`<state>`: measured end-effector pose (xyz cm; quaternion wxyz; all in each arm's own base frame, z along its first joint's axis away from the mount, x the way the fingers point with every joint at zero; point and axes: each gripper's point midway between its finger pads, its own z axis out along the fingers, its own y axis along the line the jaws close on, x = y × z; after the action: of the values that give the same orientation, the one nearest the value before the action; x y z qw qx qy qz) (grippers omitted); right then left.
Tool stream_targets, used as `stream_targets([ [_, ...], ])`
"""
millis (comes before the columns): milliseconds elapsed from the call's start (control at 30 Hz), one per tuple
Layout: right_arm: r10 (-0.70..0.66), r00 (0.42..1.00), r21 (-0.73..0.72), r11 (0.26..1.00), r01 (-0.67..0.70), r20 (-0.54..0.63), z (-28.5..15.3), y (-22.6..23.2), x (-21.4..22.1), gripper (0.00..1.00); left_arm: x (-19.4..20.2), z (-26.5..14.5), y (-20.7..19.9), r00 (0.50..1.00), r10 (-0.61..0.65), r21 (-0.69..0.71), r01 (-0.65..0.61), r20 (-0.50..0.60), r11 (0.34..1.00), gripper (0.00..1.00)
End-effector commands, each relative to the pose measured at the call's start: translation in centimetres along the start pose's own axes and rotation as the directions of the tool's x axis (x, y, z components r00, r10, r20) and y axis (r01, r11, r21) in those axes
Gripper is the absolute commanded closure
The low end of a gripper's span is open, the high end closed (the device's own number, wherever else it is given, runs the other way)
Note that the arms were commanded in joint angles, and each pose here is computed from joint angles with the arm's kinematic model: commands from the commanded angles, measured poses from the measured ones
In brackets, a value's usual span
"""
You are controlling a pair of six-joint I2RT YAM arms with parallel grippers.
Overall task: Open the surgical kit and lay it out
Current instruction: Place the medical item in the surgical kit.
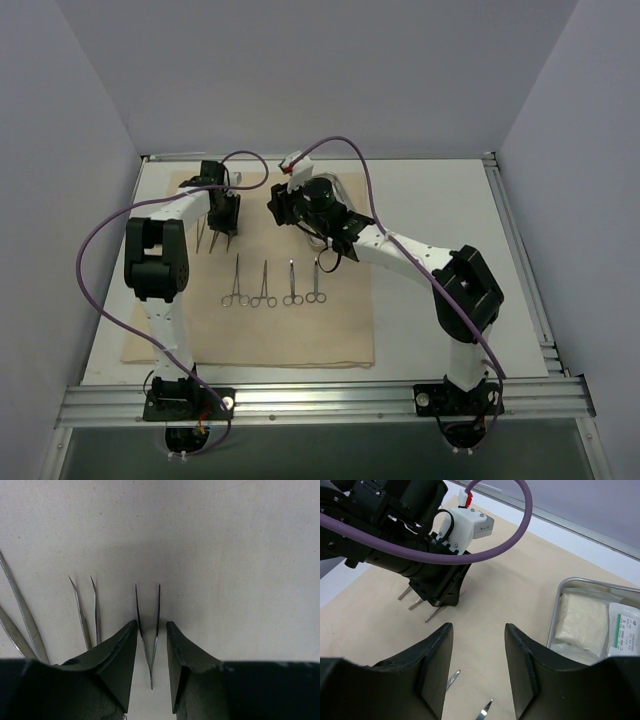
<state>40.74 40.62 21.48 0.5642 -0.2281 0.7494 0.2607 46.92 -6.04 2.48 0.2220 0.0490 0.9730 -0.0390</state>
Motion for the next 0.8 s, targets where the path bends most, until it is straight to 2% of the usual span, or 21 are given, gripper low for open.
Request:
stream_targets([
  [0,0.011,0.997,0.024,1.000,-0.013,0.075,-1.2,-0.9,-3.9,0.59,-2.7,-2.4,-0.3,0.997,-0.013,0.031,0.011,0.073,0.999,0.61],
  [133,0.075,0.997,0.181,0.980,-0.077,0.018,-0.7,-7.3,-3.3,0.59,-4.4,-5.1,-0.9,0.991,-0.025,0.062,0.017,0.128,0.998,0.61],
  [167,0.113,0.993,0.200,0.974,-0.104,-0.034,-0.8,-8.5,-2.1,0.59,-4.7,-5.7,-1.0,0.990,-0.027,0.070,0.017,0.139,0.997,0.61],
  [367,0.188,0.950,0.231,0.964,-0.130,-0.251,1.5,-13.9,3.7,0.62,-6.8,-10.0,-1.3,0.977,-0.009,0.128,-0.019,0.214,0.992,0.61],
  [533,0.163,0.918,0.197,0.976,-0.096,-0.360,3.0,-15.2,7.0,0.60,-6.9,-11.8,-0.7,0.974,0.061,0.111,-0.087,0.218,0.990,0.60],
  [767,0.167,0.853,0.165,0.982,-0.096,-0.495,3.8,-15.1,12.3,0.57,-6.8,-12.4,1.2,0.981,0.035,0.122,-0.059,0.193,0.991,0.60],
])
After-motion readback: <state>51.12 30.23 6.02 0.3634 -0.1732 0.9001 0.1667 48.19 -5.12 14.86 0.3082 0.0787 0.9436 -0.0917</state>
